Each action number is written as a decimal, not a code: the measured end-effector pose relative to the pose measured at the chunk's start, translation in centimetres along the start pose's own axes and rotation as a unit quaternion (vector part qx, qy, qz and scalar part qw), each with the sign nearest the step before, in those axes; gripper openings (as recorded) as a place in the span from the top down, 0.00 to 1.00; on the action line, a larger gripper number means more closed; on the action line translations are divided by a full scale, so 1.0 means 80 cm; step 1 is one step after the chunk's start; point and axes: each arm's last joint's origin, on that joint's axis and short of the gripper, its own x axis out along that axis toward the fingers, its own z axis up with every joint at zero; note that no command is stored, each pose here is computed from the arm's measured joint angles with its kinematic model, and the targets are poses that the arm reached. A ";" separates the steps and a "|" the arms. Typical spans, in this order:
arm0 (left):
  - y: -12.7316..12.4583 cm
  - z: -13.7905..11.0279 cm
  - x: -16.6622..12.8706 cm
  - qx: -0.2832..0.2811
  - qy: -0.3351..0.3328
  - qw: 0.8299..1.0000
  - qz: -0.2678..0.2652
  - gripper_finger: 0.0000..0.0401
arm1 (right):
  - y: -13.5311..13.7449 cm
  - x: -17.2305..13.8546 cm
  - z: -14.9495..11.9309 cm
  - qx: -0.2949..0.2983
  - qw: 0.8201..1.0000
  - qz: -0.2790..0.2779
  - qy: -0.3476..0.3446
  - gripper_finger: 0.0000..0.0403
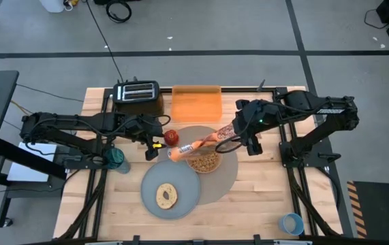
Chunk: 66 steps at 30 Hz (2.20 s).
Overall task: Arrange a breakfast setting
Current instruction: Pour the cereal from the cereal box into the pink bowl
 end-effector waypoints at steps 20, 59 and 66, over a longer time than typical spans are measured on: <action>-0.001 0.004 0.000 0.001 -0.018 1.000 -0.004 0.44 | 0.013 -0.051 -0.027 0.047 0.999 0.003 -0.009 0.41; -0.001 0.007 -0.005 -0.004 -0.032 0.999 -0.007 0.44 | 0.010 -0.067 -0.036 0.044 0.999 0.019 0.013 0.41; -0.001 0.007 -0.005 -0.004 -0.033 0.999 -0.007 0.44 | 0.009 -0.076 -0.035 0.049 0.999 0.016 0.006 0.41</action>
